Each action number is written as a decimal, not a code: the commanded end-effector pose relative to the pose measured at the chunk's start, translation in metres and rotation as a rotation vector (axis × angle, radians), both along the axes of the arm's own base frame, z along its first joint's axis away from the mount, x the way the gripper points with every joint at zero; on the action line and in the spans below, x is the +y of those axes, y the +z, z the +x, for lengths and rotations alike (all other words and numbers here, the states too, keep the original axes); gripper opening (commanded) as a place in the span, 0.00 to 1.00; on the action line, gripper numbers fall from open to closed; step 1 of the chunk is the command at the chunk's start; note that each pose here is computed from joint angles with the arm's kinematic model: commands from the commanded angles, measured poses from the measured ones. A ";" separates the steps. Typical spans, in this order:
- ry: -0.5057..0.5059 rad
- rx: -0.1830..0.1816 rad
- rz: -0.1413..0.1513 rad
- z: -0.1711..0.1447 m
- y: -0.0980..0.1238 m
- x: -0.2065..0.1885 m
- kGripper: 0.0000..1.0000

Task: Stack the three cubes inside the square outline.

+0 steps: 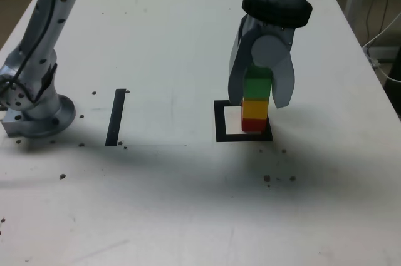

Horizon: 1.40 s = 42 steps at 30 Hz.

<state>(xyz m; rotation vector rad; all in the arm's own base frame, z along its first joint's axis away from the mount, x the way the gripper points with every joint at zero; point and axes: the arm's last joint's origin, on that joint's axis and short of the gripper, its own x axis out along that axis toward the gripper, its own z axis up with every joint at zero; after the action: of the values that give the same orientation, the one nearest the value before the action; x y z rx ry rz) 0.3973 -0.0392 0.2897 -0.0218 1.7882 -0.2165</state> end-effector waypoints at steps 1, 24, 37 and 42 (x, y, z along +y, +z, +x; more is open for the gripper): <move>0.000 0.042 0.000 -0.002 -0.003 0.001 0.24; -0.028 0.044 -0.004 0.003 -0.009 0.002 1.00; -0.008 -0.104 0.131 -0.038 0.053 0.012 1.00; 0.002 -0.110 0.161 -0.069 0.067 0.015 1.00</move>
<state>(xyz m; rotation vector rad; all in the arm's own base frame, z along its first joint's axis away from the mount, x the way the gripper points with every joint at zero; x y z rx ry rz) 0.3402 -0.0258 0.3515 0.1011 1.6672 -0.0798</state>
